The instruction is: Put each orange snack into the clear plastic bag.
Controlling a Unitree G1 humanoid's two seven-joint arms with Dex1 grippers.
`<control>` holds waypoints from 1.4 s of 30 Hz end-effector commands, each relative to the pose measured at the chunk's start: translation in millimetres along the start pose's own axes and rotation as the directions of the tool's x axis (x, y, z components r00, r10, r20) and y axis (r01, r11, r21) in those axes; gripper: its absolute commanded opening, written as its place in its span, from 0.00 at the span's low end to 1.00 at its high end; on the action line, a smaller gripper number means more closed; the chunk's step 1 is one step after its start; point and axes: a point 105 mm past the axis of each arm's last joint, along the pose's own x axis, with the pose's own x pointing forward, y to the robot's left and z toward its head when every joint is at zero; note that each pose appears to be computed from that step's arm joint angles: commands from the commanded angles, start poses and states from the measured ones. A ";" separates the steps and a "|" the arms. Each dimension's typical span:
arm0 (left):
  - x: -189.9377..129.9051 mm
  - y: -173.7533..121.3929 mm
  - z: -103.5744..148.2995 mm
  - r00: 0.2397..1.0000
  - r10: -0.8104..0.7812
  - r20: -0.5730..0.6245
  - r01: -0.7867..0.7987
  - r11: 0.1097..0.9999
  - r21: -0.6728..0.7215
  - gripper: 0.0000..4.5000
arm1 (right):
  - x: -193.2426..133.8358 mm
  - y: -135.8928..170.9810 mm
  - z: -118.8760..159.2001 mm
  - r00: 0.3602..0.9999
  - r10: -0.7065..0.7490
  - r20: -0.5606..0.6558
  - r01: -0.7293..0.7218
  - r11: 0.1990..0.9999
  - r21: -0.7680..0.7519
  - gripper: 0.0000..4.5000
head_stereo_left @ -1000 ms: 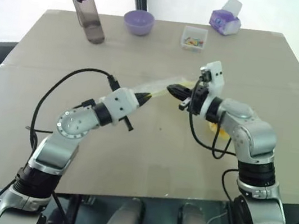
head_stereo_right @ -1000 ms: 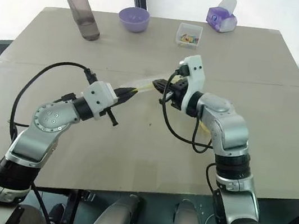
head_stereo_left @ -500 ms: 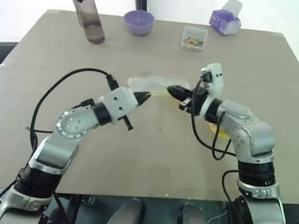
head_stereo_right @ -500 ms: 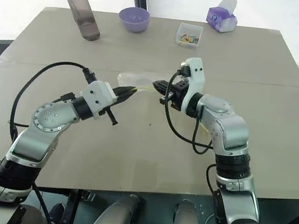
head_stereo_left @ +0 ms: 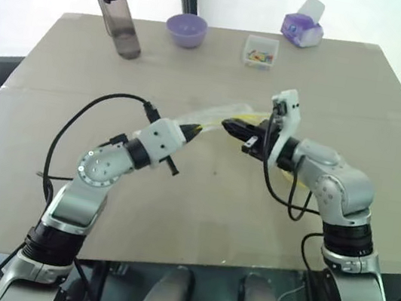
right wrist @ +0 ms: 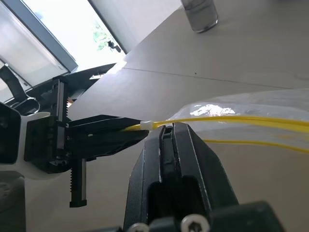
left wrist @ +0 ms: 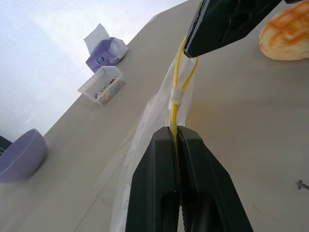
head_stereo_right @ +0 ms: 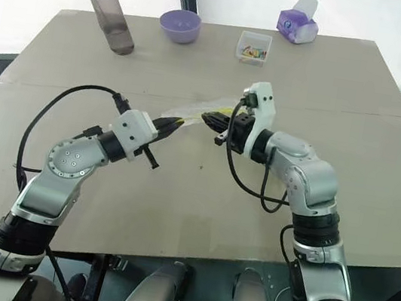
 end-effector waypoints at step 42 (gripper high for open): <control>12.9 -17.4 4.2 0.999 0.028 -0.033 -0.027 0.999 0.033 0.00 | 5.4 -25.7 -14.2 0.983 -0.184 -0.002 0.087 0.478 -0.874 0.97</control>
